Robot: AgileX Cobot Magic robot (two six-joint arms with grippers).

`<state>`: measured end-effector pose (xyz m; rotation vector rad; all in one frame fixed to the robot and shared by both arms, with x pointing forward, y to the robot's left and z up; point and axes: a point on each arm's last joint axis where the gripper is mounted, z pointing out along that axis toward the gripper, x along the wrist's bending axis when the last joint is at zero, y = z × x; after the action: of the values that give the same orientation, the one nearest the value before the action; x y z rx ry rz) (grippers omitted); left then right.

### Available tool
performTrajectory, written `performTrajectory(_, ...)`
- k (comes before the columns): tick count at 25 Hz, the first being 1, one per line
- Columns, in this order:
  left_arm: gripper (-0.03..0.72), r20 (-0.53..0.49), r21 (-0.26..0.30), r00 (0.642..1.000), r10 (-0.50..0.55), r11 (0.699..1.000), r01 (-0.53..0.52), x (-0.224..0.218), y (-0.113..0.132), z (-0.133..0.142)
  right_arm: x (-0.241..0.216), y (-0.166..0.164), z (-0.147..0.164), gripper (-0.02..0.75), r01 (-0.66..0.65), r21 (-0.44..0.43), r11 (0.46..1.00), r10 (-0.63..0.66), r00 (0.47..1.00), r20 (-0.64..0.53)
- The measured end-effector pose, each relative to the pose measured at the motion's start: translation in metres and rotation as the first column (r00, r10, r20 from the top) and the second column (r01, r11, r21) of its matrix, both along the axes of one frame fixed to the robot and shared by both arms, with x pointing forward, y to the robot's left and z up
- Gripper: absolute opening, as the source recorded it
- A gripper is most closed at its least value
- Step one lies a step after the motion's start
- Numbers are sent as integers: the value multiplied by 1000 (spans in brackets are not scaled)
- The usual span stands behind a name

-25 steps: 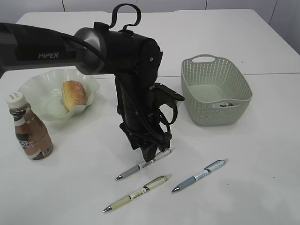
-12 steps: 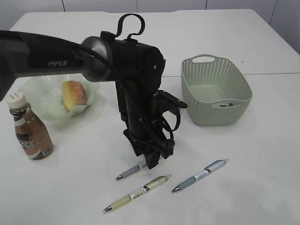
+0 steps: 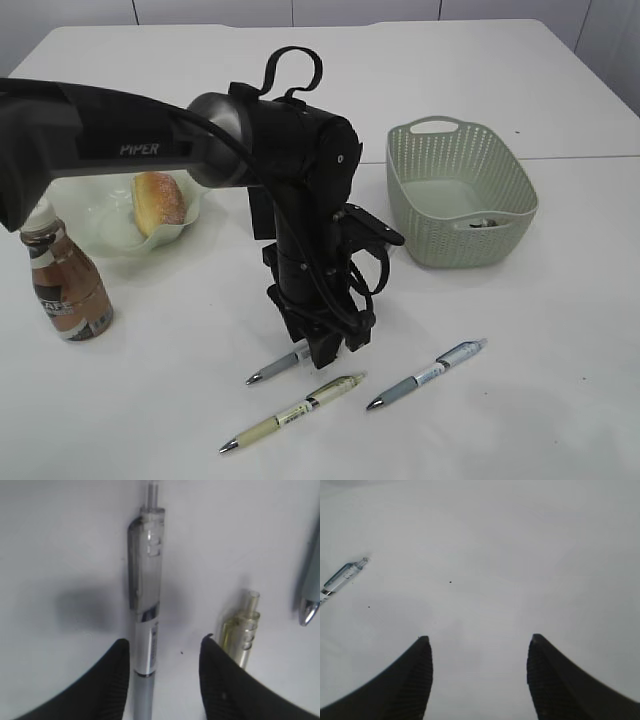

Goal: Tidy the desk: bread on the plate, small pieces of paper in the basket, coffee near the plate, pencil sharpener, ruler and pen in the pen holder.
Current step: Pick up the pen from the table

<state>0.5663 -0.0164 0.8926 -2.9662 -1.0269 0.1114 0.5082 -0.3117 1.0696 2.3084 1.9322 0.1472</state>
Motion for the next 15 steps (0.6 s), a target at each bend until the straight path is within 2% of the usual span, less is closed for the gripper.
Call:
performTrajectory(7,333,2,24,1000,-11,1000,11,1,1,-7,0,0,0,439,0,0,1000,0,1000,0)
performTrajectory(15,328,2,24,1000,-11,1000,11,1,1,-7,0,0,0,439,1,4,1000,-1,1000,0)
